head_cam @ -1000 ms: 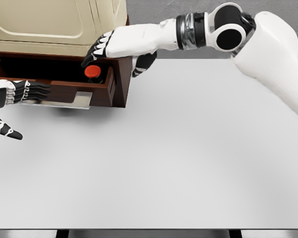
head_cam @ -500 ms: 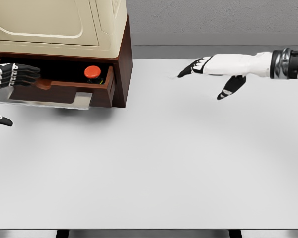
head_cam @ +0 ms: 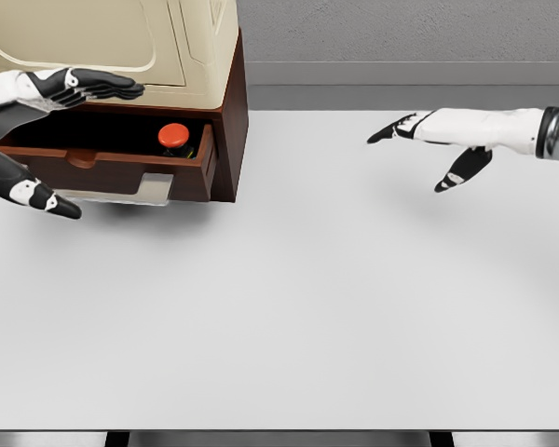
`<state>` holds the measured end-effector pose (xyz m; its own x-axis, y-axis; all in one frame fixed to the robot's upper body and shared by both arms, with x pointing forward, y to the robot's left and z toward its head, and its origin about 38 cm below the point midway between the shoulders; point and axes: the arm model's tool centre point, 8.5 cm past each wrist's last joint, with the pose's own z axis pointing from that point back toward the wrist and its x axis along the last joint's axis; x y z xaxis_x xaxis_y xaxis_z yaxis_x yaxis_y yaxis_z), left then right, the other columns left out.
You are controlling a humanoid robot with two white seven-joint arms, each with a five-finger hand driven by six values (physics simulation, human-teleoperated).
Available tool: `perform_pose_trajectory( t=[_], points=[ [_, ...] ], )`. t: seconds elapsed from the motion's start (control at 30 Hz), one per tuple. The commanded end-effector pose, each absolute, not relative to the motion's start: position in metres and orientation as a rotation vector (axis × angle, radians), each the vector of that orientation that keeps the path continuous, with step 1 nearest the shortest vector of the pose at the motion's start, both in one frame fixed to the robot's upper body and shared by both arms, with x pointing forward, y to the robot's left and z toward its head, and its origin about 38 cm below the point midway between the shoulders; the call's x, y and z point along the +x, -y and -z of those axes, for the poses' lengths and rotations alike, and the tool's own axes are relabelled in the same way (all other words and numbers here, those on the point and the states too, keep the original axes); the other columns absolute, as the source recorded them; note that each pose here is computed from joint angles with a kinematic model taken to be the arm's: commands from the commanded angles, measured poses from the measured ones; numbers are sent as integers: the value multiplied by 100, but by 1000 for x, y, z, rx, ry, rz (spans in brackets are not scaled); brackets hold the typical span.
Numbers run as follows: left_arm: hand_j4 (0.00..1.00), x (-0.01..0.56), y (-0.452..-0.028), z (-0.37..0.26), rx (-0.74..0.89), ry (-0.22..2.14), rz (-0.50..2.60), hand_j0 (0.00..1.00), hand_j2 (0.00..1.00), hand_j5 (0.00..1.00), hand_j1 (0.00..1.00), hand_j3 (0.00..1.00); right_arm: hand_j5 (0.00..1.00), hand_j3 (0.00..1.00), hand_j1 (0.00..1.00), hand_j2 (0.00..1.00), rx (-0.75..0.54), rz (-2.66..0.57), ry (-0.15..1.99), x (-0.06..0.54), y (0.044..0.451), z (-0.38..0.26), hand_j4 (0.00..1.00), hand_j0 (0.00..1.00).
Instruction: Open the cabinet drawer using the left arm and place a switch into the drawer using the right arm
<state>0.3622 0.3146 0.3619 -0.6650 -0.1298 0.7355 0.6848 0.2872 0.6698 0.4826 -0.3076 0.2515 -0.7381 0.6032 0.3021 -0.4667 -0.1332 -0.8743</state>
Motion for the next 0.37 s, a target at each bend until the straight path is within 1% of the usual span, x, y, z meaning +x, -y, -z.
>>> perform_pose_trajectory(
  t=[0.0,0.07,0.17,0.33],
  points=[
    [100,365,-290,-356,-589,1908,1473,100,100,100,100,100,100,100,100,100,-160,-1926,1438,483,308,-254,100,100],
    [100,366,-283,-351,-601,1902,1494,100,100,100,100,100,100,100,100,100,-159,-1927,1439,483,308,-254,100,100],
    [100,369,-258,-344,-666,1924,1520,100,100,100,100,100,100,100,100,100,-157,-1927,1440,483,307,-253,100,100],
    [100,370,-246,-341,-704,1939,1523,100,100,100,100,100,100,100,100,100,-156,-1926,1437,483,308,-252,100,100]
  ],
)
